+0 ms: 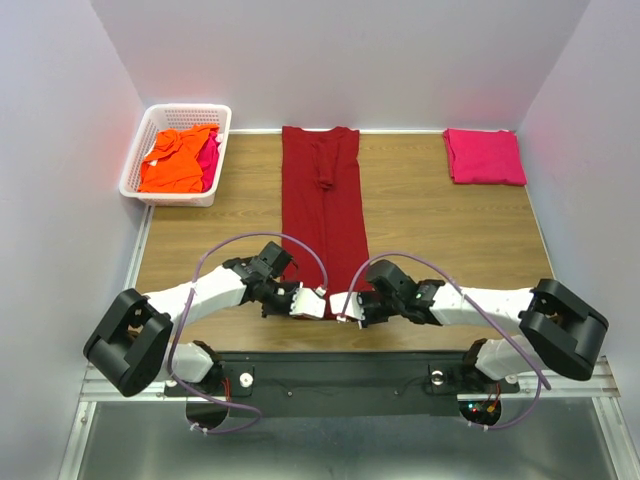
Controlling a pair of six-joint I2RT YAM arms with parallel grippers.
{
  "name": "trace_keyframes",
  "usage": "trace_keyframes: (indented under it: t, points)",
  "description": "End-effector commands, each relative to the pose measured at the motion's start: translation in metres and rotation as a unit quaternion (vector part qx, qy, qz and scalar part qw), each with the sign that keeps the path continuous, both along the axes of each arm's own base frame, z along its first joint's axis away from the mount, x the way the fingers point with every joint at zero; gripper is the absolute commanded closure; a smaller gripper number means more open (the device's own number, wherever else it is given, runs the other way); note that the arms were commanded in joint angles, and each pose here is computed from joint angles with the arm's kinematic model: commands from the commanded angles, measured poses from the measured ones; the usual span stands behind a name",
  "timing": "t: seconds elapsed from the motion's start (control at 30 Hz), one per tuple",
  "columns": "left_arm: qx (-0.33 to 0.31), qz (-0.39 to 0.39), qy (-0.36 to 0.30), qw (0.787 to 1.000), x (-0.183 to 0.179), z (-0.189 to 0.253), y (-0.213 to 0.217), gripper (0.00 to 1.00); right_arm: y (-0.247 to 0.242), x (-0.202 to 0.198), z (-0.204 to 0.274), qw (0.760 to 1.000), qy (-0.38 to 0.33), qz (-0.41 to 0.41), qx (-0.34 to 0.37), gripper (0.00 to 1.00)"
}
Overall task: Fold and stack the t-shirts
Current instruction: Fold the tshirt
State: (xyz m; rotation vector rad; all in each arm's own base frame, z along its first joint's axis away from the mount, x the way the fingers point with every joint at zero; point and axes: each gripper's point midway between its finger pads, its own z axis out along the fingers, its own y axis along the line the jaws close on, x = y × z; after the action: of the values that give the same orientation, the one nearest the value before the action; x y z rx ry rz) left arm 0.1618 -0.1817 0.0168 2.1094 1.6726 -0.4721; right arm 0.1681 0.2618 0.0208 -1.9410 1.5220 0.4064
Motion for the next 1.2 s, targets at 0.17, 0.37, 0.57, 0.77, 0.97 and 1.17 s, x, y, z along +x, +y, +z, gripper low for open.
trace_keyframes:
  t: [0.17, 0.37, 0.57, 0.77, 0.97, 1.17]
  points:
    - [-0.036, 0.024, 0.041, 0.998, 0.008, 0.038, -0.002, 1.0, -0.008, 0.015, 0.028, 0.996, -0.001, -0.091, -0.005, 0.99]
    - [-0.042, 0.007, 0.052, 0.998, 0.013, 0.051, -0.004, 1.0, 0.005, 0.015, 0.048, 0.995, 0.022, -0.095, 0.011, 1.0]
    - [-0.039, -0.032, 0.074, 0.996, -0.012, 0.053, 0.006, 1.0, 0.009, -0.01, 0.062, 0.995, 0.076, -0.062, 0.017, 0.99]
    - [-0.049, -0.009, 0.085, 0.995, -0.012, 0.066, 0.008, 1.0, 0.015, 0.001, 0.074, 0.995, 0.066, -0.073, 0.017, 0.99]
    - [-0.06, 0.023, 0.076, 0.995, 0.039, 0.079, 0.005, 1.0, 0.014, 0.06, 0.092, 0.994, 0.042, -0.098, 0.035, 0.99]
    - [-0.066, 0.054, 0.05, 0.995, 0.106, 0.083, 0.003, 1.0, 0.018, 0.119, 0.096, 0.995, 0.015, -0.089, 0.036, 0.99]
